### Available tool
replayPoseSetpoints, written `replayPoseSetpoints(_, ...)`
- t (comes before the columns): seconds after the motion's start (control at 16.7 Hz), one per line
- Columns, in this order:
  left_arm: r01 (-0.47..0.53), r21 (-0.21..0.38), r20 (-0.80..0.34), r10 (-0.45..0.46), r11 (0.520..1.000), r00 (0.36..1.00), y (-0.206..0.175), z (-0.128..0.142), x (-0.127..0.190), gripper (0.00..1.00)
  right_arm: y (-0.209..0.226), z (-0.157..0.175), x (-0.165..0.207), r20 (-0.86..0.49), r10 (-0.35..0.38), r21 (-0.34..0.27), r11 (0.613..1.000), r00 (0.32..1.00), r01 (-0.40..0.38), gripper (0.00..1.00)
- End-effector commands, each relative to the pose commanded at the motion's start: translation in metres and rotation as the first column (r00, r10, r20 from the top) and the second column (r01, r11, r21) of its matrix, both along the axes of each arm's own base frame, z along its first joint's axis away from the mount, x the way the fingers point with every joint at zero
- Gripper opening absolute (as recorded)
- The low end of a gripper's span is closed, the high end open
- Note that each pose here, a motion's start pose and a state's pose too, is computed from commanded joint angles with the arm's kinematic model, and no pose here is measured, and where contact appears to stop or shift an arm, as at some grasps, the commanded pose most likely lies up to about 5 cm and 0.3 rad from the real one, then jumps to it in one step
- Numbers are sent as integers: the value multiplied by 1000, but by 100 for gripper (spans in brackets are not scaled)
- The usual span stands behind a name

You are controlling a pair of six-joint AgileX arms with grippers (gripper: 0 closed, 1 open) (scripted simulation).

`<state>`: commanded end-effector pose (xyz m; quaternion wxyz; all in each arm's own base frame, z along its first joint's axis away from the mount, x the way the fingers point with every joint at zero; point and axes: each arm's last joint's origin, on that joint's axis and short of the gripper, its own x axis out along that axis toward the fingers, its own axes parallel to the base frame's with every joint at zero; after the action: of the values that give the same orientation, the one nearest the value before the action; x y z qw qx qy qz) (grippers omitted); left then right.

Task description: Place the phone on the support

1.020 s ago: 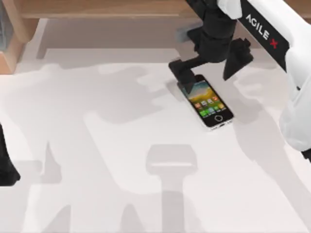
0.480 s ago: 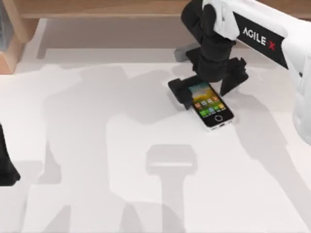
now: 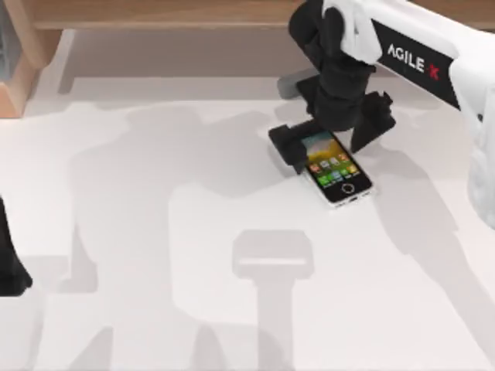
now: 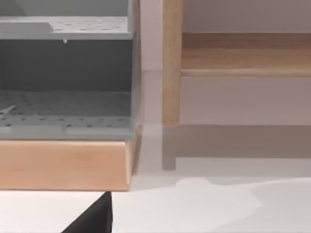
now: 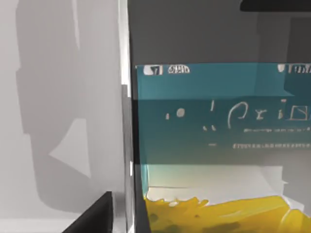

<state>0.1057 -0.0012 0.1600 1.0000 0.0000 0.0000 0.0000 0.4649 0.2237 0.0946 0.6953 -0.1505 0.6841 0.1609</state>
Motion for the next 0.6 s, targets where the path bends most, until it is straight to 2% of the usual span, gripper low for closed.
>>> replayPoseSetpoints(0.6, 0, 0, 0, 0, 1000, 1000, 0, 0, 0, 100, 0, 0, 0, 0, 0, 0, 1000, 1000, 0, 2)
